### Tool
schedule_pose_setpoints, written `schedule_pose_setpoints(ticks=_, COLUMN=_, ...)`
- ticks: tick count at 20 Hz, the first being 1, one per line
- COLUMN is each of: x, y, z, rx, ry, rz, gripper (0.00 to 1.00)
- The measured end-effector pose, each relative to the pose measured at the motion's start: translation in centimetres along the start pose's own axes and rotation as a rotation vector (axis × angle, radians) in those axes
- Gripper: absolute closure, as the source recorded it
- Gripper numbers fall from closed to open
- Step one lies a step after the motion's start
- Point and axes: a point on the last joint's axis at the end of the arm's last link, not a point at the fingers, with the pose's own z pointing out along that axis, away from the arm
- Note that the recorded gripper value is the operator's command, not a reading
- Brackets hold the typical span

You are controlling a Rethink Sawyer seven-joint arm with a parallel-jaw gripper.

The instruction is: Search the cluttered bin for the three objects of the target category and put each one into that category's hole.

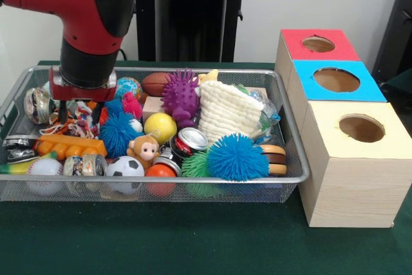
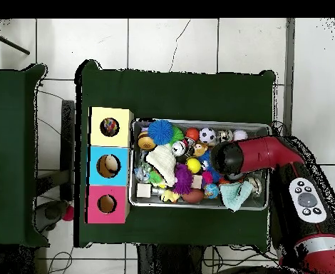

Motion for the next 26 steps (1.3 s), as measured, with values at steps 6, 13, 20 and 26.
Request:
schedule_pose_setpoints(ticks=6, x=0.7, y=-0.7, z=0.7, rx=0.002, ry=0.008, rz=0.005, gripper=0.0)
schedule_pose_setpoints(ticks=13, x=1.0, y=-0.8, z=1.1, rx=-0.003, ry=0.002, rz=0.009, gripper=0.0)
schedule_pose_setpoints(ticks=20, x=1.1, y=-0.6, z=1.2, rx=-0.05, ry=-0.02, rz=0.041, gripper=0.0)
schedule_pose_setpoints(ticks=26, x=1.4, y=-0.3, z=1.6, rx=-0.122, ry=-0.073, rz=0.097, gripper=0.0)
